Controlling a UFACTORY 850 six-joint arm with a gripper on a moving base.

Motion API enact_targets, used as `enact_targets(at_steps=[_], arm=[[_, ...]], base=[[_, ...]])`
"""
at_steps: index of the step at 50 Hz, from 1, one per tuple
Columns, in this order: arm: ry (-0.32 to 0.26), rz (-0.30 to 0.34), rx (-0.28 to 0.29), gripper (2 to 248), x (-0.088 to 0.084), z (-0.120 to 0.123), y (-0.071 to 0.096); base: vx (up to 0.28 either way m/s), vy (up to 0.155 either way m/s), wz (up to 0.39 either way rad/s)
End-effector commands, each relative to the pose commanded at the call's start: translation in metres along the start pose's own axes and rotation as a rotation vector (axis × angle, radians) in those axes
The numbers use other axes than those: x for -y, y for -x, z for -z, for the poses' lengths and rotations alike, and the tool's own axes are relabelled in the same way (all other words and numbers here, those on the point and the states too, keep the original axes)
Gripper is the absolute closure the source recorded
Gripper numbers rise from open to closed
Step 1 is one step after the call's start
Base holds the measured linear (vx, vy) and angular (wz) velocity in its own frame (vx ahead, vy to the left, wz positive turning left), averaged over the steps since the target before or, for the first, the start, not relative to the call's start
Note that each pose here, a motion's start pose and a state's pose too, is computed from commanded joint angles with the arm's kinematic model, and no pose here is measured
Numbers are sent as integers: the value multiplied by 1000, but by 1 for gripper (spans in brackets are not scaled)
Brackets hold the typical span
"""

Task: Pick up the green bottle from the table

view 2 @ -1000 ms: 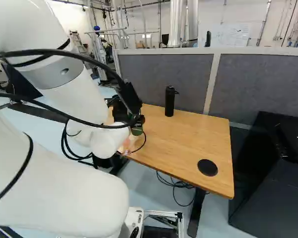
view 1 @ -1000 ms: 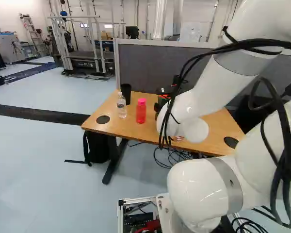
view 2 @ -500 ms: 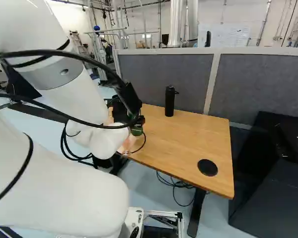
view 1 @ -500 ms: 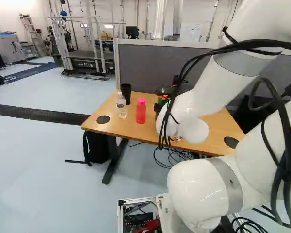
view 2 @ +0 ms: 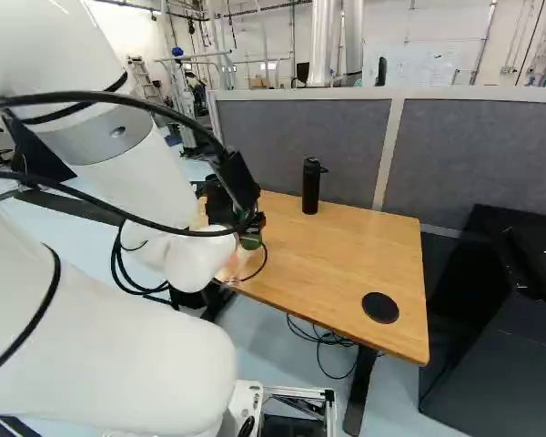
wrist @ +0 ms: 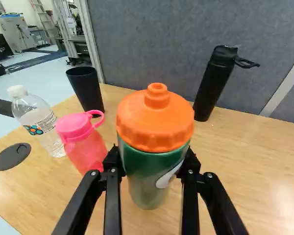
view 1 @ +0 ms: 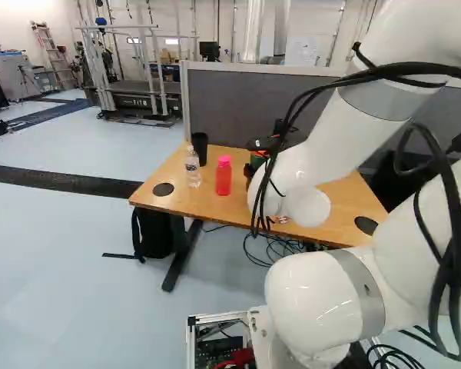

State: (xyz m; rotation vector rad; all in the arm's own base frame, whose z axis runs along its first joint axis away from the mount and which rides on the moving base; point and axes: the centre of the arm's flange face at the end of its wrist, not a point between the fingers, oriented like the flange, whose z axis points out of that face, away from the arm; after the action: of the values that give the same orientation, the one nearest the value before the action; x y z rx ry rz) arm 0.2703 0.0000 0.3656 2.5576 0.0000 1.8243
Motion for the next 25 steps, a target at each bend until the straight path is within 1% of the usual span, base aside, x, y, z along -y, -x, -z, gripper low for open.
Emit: enact_targets(at_steps=[25], arm=[[0,0,0,139,0,0,0]], base=[[0,0,0]])
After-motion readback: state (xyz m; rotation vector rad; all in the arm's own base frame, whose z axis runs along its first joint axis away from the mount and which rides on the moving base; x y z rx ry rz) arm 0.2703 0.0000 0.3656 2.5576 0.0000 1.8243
